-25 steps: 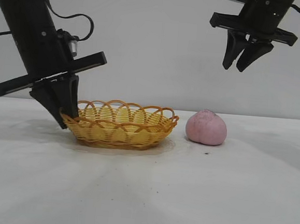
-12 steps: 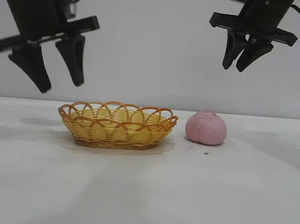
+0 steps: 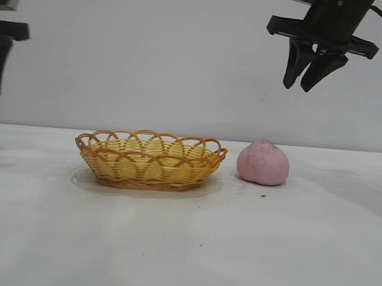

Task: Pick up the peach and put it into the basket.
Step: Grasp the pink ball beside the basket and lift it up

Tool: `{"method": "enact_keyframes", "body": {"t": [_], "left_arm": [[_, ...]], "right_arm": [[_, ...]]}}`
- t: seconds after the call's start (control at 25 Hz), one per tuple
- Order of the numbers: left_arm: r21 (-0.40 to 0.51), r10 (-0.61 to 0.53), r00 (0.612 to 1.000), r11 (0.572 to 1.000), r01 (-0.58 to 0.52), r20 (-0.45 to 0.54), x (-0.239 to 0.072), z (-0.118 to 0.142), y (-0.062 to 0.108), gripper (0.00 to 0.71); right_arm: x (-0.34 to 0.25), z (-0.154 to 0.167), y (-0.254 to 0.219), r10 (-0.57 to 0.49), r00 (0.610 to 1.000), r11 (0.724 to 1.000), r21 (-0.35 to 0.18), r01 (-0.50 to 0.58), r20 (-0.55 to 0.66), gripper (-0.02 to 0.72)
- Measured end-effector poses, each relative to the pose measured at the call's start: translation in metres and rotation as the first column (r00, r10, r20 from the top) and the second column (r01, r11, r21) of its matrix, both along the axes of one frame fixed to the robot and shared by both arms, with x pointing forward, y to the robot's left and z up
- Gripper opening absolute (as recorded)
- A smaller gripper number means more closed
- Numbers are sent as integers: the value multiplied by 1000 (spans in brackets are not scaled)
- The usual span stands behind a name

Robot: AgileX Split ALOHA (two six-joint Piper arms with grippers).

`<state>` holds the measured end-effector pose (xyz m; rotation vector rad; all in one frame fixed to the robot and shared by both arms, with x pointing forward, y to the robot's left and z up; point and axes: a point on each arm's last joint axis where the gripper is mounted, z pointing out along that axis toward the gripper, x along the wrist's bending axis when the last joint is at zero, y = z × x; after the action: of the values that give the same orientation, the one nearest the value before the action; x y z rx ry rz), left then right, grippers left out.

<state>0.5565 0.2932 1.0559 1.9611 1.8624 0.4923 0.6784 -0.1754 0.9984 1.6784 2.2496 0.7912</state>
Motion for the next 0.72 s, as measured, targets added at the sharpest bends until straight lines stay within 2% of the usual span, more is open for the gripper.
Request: {"method": "enact_keyframes", "body": {"t": [0.12,0.2,0.24,0.36,0.48,0.52,0.72], "left_arm": [[-1,-1,996,1000,1,84,-57,26,1,335],[-2,-3,982,1000,3,189,-106,46,2,335],[-2,-3,977,1000,4,213,-127,46,2,335],[7,-7,932,1000,5,363,-197,58,4,335],[23,-6,894,1000,-5,448,-260,52,6,335],[25,-3,895,1000,-9,446,-276,44,7,335],[23,-4,887,1000,-8,461,-320,11,8,335]], "right_arm": [[0,0,0,0,1000,1000,0,0,-2,244],[0,0,0,0,1000,1000,2,0,-2,244],[0,0,0,-2,1000,1000,7,2,-3,244],[0,0,1,-3,1000,1000,13,3,-7,244],[-1,0,3,14,1000,1000,10,-14,-2,244],[-1,0,3,21,1000,1000,7,-21,-1,244],[-2,0,7,30,1000,999,21,-29,-3,244]]}}
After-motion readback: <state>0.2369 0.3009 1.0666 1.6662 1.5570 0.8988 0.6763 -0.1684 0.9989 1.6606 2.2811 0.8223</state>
